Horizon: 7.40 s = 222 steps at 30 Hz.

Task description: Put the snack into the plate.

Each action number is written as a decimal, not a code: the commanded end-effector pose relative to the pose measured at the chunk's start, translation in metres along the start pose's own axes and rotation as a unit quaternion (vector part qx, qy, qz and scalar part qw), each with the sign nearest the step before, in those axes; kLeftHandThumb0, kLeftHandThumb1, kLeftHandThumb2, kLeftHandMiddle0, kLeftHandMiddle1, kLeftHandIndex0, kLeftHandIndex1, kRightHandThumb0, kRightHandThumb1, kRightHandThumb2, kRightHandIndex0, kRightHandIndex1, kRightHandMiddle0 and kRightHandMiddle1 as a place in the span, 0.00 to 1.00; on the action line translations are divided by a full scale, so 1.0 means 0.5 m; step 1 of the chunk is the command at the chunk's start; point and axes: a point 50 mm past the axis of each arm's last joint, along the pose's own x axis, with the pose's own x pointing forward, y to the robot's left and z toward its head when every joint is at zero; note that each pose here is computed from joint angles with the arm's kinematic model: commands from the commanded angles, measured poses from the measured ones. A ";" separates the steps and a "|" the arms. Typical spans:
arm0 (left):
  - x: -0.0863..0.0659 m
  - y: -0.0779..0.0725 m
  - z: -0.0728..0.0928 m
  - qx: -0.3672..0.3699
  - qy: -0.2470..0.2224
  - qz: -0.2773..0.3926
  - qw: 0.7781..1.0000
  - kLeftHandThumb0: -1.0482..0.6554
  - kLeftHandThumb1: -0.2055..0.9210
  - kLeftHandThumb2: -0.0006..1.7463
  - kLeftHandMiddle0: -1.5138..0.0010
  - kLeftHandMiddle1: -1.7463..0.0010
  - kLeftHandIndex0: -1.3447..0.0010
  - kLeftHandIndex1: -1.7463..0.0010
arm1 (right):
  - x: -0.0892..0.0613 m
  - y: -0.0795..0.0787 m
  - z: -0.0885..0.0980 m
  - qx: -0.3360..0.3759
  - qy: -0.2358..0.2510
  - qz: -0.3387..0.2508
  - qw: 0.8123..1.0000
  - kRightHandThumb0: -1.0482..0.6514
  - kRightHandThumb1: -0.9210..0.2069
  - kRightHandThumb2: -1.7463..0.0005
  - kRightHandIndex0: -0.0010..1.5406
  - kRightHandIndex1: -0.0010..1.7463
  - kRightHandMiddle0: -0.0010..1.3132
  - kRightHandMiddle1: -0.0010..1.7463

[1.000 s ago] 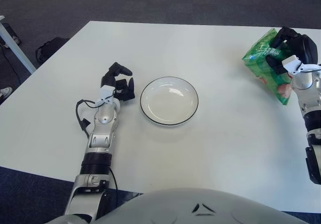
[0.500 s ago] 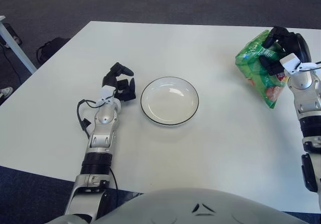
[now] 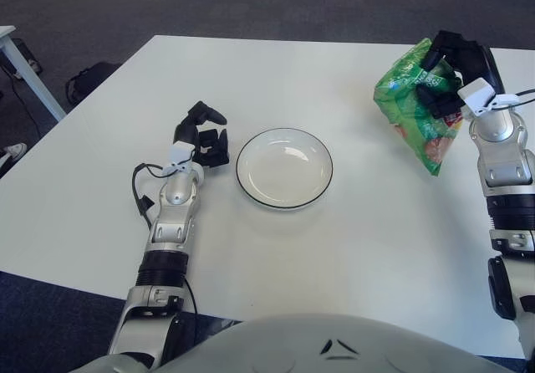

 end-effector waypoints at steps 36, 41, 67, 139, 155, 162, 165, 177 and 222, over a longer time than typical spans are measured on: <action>-0.050 -0.006 -0.076 0.008 0.081 -0.001 0.997 0.34 0.51 0.72 0.12 0.00 0.58 0.00 | 0.071 0.070 0.197 0.078 -0.155 0.029 0.984 0.62 0.88 0.00 0.57 1.00 0.54 0.98; -0.050 -0.008 -0.076 0.003 0.078 -0.002 0.997 0.34 0.51 0.71 0.13 0.00 0.58 0.00 | 0.077 0.085 0.210 0.073 -0.156 0.059 0.983 0.62 0.88 0.00 0.57 1.00 0.54 0.98; -0.047 -0.008 -0.081 -0.013 0.074 0.008 0.997 0.34 0.50 0.72 0.13 0.00 0.57 0.00 | 0.033 0.150 0.289 0.068 -0.204 0.183 0.959 0.62 0.88 0.00 0.59 0.97 0.51 1.00; -0.051 -0.002 -0.064 -0.005 0.069 0.061 0.996 0.33 0.46 0.76 0.13 0.00 0.54 0.00 | -0.037 0.265 0.288 0.165 -0.176 0.375 0.895 0.37 0.67 0.33 0.01 0.65 0.02 0.76; -0.054 -0.003 -0.099 -0.005 0.109 0.065 0.992 0.34 0.48 0.74 0.13 0.00 0.56 0.00 | -0.010 0.192 0.312 0.110 -0.242 0.374 0.889 0.27 0.65 0.40 0.00 0.03 0.00 0.25; -0.045 -0.007 -0.081 -0.022 0.100 0.062 0.993 0.35 0.52 0.71 0.12 0.00 0.58 0.00 | 0.010 0.160 0.318 0.110 -0.243 0.356 0.896 0.24 0.64 0.41 0.00 0.00 0.00 0.14; -0.042 -0.012 -0.067 -0.024 0.082 0.052 0.995 0.34 0.50 0.72 0.13 0.00 0.57 0.00 | 0.022 0.137 0.307 0.120 -0.235 0.354 0.897 0.23 0.62 0.42 0.00 0.00 0.00 0.09; -0.047 -0.009 -0.068 -0.018 0.072 0.049 0.996 0.33 0.47 0.75 0.14 0.00 0.55 0.00 | 0.029 0.106 0.276 0.166 -0.242 0.391 0.872 0.26 0.64 0.41 0.00 0.00 0.00 0.19; -0.030 -0.007 -0.077 -0.030 0.069 0.031 0.997 0.34 0.51 0.72 0.13 0.00 0.58 0.00 | 0.047 0.125 0.267 0.167 -0.240 0.393 0.872 0.26 0.64 0.40 0.00 0.00 0.00 0.20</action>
